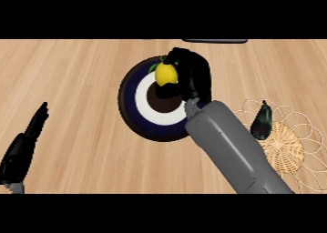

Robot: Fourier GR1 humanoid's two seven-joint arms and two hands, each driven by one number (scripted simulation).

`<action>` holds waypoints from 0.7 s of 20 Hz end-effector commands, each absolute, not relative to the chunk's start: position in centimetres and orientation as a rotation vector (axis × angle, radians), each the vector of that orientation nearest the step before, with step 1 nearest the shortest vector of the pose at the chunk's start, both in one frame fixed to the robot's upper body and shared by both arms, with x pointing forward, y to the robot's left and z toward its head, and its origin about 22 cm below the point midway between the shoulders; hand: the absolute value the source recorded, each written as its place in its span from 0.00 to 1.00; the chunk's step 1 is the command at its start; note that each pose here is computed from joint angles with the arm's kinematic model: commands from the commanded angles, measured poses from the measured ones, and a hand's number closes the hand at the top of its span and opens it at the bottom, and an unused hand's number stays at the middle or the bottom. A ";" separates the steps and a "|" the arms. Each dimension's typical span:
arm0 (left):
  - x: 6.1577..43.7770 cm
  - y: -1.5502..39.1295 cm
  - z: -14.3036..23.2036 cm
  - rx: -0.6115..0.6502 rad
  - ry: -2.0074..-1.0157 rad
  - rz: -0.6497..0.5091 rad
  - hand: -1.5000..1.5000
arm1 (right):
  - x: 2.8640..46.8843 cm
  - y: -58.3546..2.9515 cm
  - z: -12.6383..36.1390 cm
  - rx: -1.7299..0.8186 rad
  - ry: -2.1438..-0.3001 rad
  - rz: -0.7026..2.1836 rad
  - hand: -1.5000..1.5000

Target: Pick the lemon from the placemat and place it in the plate

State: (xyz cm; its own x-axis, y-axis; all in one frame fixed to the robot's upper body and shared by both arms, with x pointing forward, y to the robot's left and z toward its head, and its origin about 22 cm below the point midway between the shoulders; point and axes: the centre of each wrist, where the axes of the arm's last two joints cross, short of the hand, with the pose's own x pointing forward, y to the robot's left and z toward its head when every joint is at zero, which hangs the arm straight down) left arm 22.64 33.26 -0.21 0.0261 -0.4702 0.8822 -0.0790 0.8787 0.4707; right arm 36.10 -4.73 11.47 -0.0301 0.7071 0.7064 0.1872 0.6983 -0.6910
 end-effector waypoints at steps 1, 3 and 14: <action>22.7 33.2 -0.1 0.436 -1.537 -0.334 0.50 | 36.5 -4.5 8.7 -0.709 -1.492 0.324 1.00; 23.2 31.7 -1.0 0.434 -1.547 -0.326 0.50 | 37.8 -4.6 8.2 -0.691 -1.444 0.333 0.00; 22.5 33.6 -0.7 0.432 -1.530 -0.314 0.50 | 37.6 -4.3 8.4 -0.653 -1.667 -0.034 0.00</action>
